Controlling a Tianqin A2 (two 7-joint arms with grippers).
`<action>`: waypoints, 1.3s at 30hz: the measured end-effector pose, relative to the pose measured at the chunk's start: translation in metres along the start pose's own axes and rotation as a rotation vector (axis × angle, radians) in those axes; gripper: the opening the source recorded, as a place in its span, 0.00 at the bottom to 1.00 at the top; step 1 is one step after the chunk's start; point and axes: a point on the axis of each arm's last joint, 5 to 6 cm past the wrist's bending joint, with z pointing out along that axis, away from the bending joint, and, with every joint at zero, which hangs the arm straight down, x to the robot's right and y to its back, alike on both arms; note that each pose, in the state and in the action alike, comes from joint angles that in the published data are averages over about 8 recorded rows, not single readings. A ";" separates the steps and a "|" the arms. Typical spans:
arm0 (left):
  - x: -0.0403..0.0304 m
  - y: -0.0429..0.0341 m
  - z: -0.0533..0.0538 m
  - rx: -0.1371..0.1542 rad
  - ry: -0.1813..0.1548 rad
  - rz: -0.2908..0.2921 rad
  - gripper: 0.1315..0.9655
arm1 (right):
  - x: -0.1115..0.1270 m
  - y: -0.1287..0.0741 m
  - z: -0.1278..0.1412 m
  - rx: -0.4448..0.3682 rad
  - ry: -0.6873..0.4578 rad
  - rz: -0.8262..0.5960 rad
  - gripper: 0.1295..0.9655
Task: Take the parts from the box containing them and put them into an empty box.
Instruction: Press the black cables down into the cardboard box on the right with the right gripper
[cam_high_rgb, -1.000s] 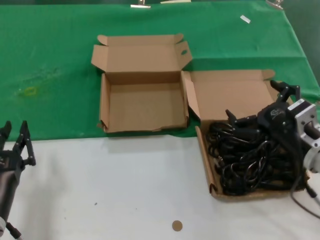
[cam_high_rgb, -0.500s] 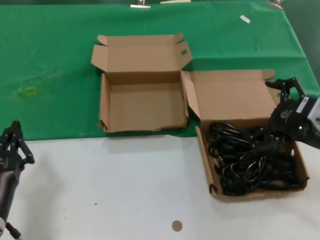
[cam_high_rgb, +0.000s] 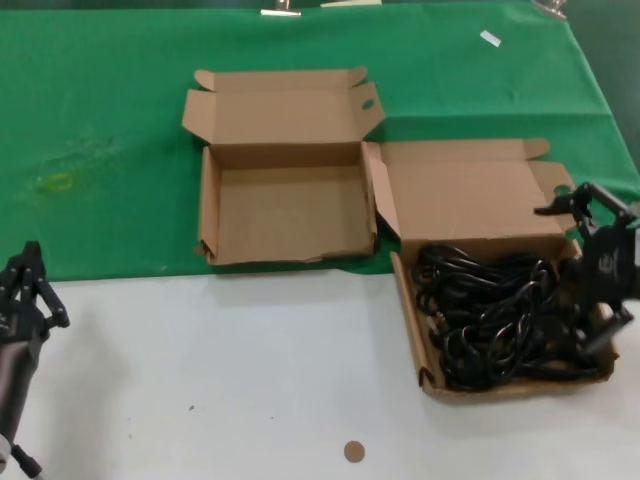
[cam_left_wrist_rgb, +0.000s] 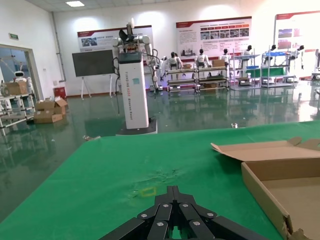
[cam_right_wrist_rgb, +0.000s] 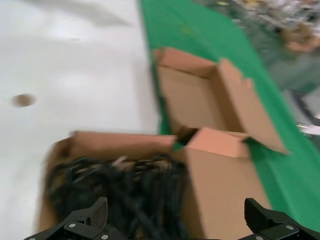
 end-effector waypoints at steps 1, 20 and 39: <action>0.0000 0.0000 0.000 0.000 0.000 0.000 0.01 | 0.002 0.001 -0.002 -0.004 -0.024 -0.018 1.00; 0.0000 0.0000 0.000 0.000 0.000 0.000 0.01 | 0.031 0.011 0.010 -0.092 -0.285 -0.227 0.99; 0.0000 0.0000 0.000 0.000 0.000 0.000 0.01 | 0.038 0.006 0.051 -0.112 -0.321 -0.287 0.73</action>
